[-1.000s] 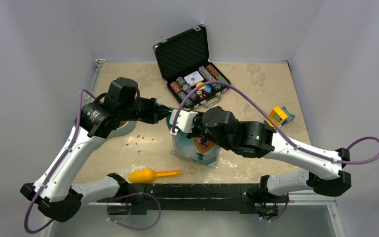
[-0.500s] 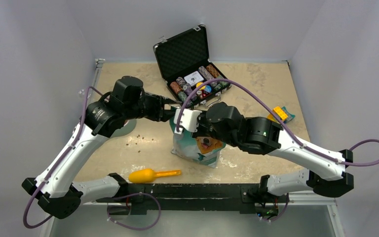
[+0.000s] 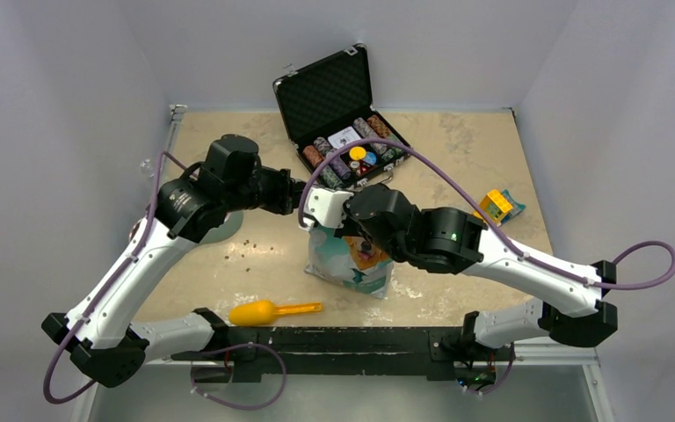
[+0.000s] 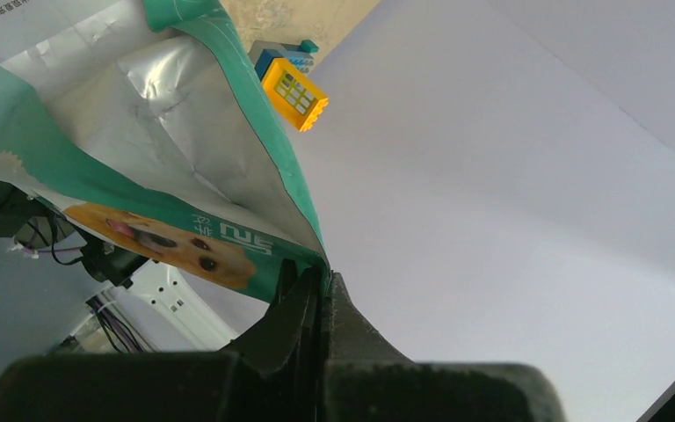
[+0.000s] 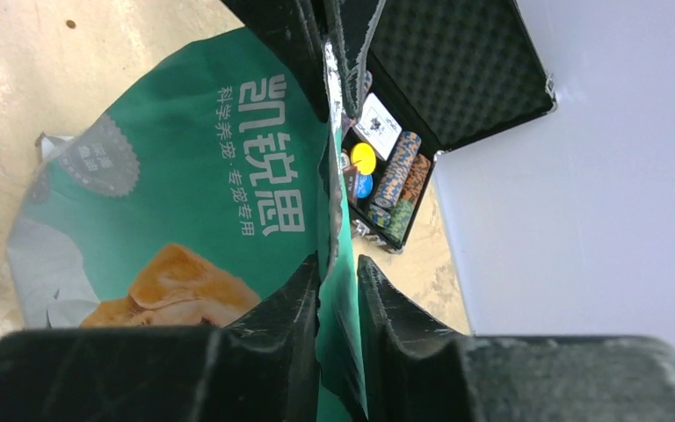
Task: Serve the pet food
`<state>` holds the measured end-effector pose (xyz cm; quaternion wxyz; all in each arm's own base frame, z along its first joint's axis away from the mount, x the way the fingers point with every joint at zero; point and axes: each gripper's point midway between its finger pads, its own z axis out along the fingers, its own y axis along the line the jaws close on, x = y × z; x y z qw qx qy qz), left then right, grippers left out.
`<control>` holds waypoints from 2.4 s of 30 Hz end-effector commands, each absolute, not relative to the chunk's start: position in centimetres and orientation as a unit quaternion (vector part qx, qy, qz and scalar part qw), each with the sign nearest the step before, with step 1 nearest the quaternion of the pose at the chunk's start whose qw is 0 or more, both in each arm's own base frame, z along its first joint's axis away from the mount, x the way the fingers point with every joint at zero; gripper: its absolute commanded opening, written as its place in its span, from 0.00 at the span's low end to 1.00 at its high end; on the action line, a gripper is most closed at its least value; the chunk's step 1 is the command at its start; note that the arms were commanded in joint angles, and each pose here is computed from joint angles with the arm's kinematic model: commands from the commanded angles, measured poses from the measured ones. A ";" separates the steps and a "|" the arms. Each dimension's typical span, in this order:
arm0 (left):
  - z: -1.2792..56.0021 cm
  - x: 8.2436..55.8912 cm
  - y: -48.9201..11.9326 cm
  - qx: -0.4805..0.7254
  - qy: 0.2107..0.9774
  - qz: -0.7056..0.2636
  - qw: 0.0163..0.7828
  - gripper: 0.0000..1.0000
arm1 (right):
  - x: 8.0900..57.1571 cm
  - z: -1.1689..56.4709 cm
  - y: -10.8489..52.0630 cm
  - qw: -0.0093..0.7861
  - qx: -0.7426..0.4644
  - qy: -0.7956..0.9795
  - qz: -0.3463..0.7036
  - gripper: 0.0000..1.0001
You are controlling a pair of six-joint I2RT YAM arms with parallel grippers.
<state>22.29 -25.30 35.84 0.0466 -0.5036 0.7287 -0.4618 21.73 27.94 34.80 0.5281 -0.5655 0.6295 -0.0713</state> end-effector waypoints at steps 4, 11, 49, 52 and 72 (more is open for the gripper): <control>40.0 21.6 -23.9 -0.504 0.694 -0.509 0.069 0.00 | 22.4 35.1 22.5 0.509 -0.538 0.656 -0.150 0.00; 39.8 21.8 -23.1 -0.511 0.691 -0.504 0.082 0.00 | 19.9 35.4 20.9 0.517 -0.523 0.674 -0.061 0.00; 40.2 20.5 -23.7 -0.517 0.689 -0.506 0.030 0.00 | 23.1 37.3 31.4 0.527 -0.531 0.659 -0.073 0.00; 40.1 20.6 -23.5 -0.520 0.688 -0.505 0.037 0.00 | 22.8 37.3 30.1 0.531 -0.524 0.663 -0.059 0.00; 40.5 20.9 -23.1 -0.520 0.688 -0.503 0.053 0.00 | 24.5 36.8 22.0 0.494 -0.387 0.768 -0.130 0.16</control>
